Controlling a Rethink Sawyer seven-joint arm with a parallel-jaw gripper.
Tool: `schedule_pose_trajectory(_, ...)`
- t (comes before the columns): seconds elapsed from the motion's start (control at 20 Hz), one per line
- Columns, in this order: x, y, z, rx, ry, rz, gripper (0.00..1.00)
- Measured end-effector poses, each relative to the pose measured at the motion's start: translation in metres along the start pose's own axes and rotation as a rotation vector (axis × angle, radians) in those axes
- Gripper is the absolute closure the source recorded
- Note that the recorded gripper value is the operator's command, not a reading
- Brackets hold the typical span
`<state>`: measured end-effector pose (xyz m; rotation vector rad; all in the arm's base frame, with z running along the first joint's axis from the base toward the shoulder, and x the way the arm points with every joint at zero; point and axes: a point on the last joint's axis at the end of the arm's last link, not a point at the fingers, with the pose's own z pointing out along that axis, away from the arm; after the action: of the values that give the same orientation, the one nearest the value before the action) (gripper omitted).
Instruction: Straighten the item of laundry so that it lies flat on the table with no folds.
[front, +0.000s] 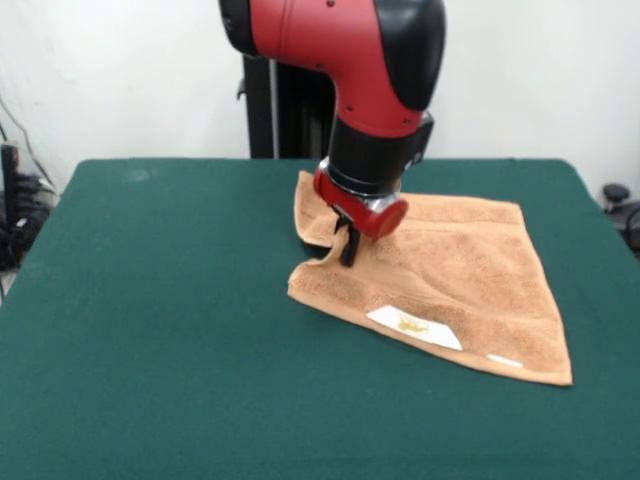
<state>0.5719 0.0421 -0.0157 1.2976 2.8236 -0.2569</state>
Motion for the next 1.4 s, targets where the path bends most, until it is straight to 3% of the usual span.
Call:
schedule_pose_trajectory(0.45, 0.0, 0.021, 0.002, -0.11, -0.174, -0.051, 1.0)
schedule_pose_trajectory(1.4, -0.011, 0.011, 0.012, -0.093, -0.195, -0.045, 1.0)
